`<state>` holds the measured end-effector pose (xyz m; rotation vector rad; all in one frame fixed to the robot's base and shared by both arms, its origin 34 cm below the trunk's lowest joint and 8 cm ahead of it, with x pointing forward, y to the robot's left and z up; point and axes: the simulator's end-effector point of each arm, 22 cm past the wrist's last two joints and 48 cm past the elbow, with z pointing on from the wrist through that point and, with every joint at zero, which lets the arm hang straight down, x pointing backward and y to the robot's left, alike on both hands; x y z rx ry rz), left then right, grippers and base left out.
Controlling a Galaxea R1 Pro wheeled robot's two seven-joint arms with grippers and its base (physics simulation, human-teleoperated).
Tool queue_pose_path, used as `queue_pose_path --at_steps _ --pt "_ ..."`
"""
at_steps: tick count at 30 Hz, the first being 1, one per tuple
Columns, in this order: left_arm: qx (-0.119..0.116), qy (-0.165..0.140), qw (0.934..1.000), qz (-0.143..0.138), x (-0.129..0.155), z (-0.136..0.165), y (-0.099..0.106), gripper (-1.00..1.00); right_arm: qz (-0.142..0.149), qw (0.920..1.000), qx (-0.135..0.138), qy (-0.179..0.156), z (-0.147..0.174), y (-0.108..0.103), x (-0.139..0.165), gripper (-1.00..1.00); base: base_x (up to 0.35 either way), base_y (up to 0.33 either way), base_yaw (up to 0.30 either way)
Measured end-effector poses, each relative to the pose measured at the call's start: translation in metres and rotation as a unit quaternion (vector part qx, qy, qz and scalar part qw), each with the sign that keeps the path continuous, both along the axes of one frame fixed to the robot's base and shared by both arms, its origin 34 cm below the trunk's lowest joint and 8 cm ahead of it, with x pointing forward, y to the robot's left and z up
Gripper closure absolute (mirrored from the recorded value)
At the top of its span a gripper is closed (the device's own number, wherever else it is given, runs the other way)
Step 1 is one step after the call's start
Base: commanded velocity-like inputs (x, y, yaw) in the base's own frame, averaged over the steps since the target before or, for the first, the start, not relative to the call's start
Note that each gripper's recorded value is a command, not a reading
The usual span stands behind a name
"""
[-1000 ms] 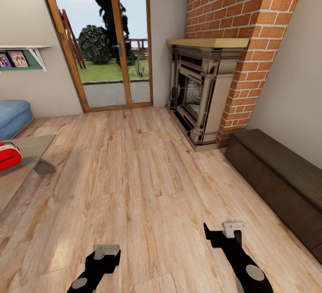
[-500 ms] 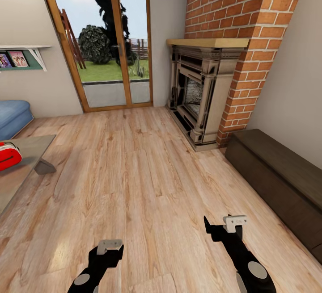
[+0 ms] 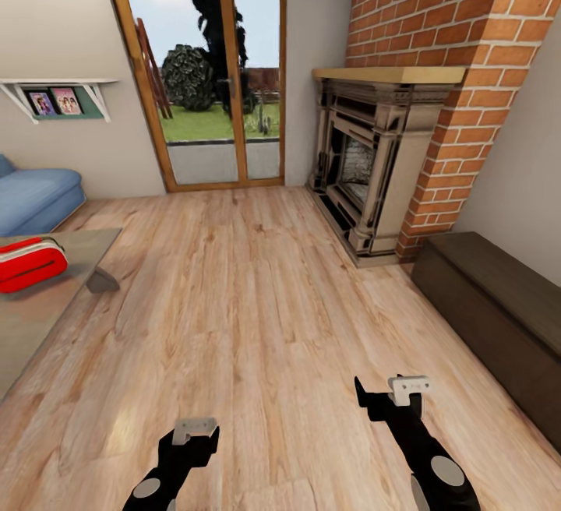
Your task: Turn on the radio receiver that's on the table in the living room.
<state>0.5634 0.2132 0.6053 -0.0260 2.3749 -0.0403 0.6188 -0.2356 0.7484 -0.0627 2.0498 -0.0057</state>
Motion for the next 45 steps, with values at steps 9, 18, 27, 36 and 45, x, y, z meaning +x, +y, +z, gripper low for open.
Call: queue_pose_path --at_steps 9,18,27,36,45 --pt "0.0 -0.001 1.0 0.0 0.0004 0.0005 0.0 -1.0 0.0 1.0 0.0 0.0 -0.0001 -0.0005 -0.0001 -1.0 0.0 0.0 0.283" --pt "-0.001 -0.001 1.0 0.0 0.0004 0.0006 -0.0007 -1.0 0.0 1.0 -0.001 0.0 0.0001 -0.001 0.0001 -1.0 0.0 0.0 0.135" --pt "-0.001 -0.001 1.0 0.0 0.0004 0.0006 -0.0008 -1.0 0.0 1.0 -0.001 0.0 0.0001 -0.001 0.0 -1.0 0.0 0.0 0.005" --pt "-0.001 0.0 1.0 0.0 0.0002 0.0003 -0.0008 -1.0 0.0 1.0 -0.001 -0.001 0.0004 -0.001 0.0003 -1.0 0.163 0.0 0.0" --pt "-0.001 0.0 1.0 0.0 0.0001 0.0002 -0.0008 -1.0 -0.001 1.0 -0.001 -0.001 0.0002 -0.0015 0.0 -1.0 0.33 0.0 0.0"
